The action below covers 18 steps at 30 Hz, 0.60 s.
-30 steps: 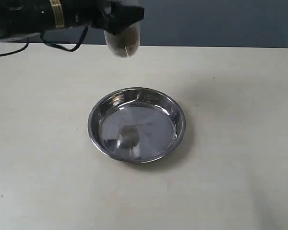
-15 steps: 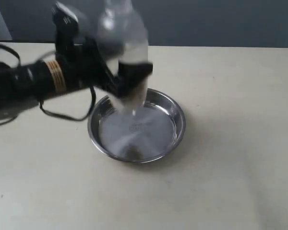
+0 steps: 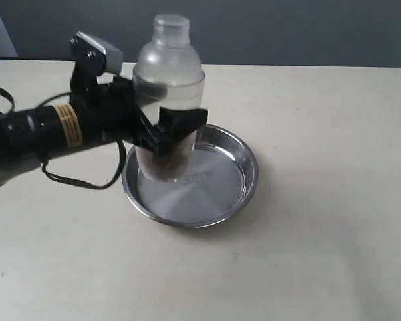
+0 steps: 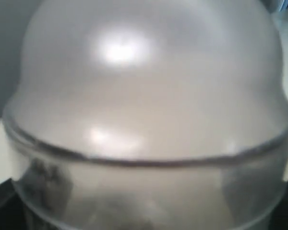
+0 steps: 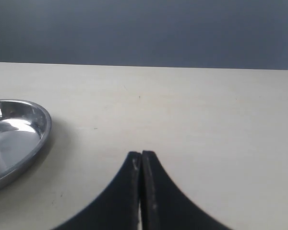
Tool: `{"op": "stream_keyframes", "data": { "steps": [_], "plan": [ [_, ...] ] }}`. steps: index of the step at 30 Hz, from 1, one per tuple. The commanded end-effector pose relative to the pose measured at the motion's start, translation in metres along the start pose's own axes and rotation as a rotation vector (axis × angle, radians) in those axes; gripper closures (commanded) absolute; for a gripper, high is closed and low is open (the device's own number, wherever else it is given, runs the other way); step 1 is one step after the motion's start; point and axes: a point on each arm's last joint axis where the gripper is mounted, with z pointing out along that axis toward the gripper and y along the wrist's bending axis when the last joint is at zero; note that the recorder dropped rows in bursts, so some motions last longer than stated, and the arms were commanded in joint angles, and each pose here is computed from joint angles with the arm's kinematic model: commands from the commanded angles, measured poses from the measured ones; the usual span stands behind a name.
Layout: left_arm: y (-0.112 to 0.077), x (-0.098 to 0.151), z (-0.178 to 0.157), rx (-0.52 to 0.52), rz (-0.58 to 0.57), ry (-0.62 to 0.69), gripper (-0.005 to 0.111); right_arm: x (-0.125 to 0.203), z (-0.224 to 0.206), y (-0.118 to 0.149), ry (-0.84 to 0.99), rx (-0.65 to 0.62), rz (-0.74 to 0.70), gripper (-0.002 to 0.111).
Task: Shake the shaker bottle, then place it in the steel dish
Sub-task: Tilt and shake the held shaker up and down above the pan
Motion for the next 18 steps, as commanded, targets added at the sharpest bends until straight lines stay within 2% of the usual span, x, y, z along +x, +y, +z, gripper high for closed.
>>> {"op": "stream_keyframes", "data": {
  "steps": [1,2,3,4,6,7,8,9,10,11,12,14,15,16,17,18],
  "plan": [
    [-0.009,-0.026,-0.013,-0.085,0.086,-0.071,0.107,-0.001,0.000,0.000,-0.015,-0.003,-0.004,0.109],
    [-0.001,-0.005,-0.010,-0.139,0.025,-0.007,0.107,-0.001,0.000,0.000,-0.015,-0.003,-0.004,0.109],
    [0.003,0.006,-0.008,-0.157,-0.063,-0.030,0.107,-0.001,0.000,0.000,-0.015,-0.003,-0.004,0.109],
    [-0.001,0.005,-0.009,-0.114,-0.093,-0.090,0.107,-0.001,0.000,0.000,-0.015,-0.003,-0.004,0.109],
    [-0.021,-0.035,-0.021,0.045,-0.032,-0.330,0.107,-0.001,0.000,0.000,-0.017,-0.003,-0.004,0.109],
    [-0.028,-0.056,-0.028,0.072,0.009,-0.404,0.107,-0.001,0.000,0.000,-0.017,-0.003,-0.004,0.109],
    [-0.034,-0.080,-0.035,0.054,0.065,-0.436,0.107,-0.001,0.000,0.000,-0.017,-0.003,-0.004,0.109],
    [-0.034,-0.093,-0.040,-0.020,0.120,-0.390,0.107,-0.001,0.000,0.000,-0.017,-0.003,-0.004,0.109],
    [-0.032,-0.093,-0.041,-0.088,0.149,-0.317,0.107,-0.001,0.000,0.000,-0.017,-0.003,-0.004,0.109],
    [-0.025,-0.078,-0.036,-0.144,0.110,-0.206,0.107,-0.001,0.000,0.000,-0.017,-0.003,-0.004,0.109],
    [-0.019,-0.049,-0.028,-0.161,0.056,-0.094,0.107,-0.001,0.000,0.000,-0.017,-0.003,-0.004,0.109],
    [-0.015,0.007,-0.019,-0.126,-0.053,0.019,0.107,-0.001,0.000,0.000,-0.017,-0.003,-0.004,0.109],
    [-0.017,0.027,-0.018,-0.085,-0.093,0.032,0.107,-0.001,0.000,0.000,-0.017,-0.003,-0.004,0.109],
    [-0.020,0.033,-0.020,-0.050,-0.104,0.014,0.107,-0.001,0.000,0.000,-0.017,-0.003,-0.004,0.109],
    [-0.024,0.028,-0.021,-0.010,-0.092,-0.036,0.107,-0.001,0.000,0.000,-0.017,-0.003,-0.004,0.109],
    [-0.029,0.013,-0.025,0.019,-0.070,-0.113,0.107,-0.001,0.000,0.000,-0.017,-0.003,-0.004,0.109]
  ]
}}
